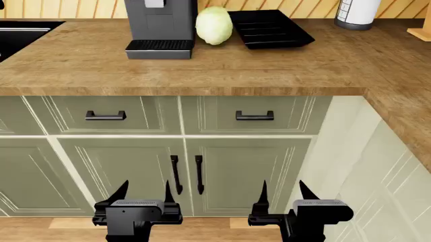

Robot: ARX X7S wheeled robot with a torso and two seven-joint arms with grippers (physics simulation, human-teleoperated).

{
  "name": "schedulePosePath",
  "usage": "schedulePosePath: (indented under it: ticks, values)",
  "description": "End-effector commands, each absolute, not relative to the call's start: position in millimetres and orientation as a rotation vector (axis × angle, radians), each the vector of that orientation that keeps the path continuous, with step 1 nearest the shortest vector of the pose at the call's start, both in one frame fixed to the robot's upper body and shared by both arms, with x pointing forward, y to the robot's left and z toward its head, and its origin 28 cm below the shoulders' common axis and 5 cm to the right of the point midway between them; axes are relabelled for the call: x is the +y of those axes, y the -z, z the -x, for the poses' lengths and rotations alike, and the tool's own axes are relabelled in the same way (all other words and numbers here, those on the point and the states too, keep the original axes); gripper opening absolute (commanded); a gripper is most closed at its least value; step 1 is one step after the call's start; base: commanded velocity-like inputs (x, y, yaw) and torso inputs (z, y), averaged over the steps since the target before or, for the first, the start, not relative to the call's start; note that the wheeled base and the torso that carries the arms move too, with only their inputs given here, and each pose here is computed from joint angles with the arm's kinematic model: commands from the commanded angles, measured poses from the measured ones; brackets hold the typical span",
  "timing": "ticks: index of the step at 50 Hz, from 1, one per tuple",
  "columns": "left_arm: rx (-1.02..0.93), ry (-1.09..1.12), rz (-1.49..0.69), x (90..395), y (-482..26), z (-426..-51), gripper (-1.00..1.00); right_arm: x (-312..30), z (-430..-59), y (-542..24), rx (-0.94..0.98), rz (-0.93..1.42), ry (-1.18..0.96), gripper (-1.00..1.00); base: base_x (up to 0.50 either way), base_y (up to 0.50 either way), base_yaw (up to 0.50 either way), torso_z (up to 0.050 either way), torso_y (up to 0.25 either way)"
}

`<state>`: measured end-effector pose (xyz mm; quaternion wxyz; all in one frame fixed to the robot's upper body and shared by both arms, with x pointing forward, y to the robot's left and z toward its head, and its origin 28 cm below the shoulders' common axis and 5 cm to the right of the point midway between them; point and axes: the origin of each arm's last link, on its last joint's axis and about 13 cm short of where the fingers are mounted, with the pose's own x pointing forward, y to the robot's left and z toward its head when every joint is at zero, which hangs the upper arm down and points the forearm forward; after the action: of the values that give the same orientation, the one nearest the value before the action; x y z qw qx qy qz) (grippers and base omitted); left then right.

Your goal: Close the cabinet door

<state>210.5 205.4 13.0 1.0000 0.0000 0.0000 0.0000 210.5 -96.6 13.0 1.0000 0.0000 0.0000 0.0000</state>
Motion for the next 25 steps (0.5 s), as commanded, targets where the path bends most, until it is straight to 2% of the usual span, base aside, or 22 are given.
schedulePosePath:
  ticks: [1, 25]
  values:
    - [0.004, 0.004, 0.006, 204.9, -12.6, -210.4, 1.00, -96.2, -210.3, -12.9, -0.002, 0.002, 0.002, 1.00, 0.00, 0.00, 0.00, 0.000, 0.000]
    - [-0.002, -0.002, 0.019, 203.2, -8.8, -213.3, 1.00, -98.6, -212.0, -13.4, -0.027, 0.030, 0.042, 1.00, 0.00, 0.00, 0.00, 0.000, 0.000]
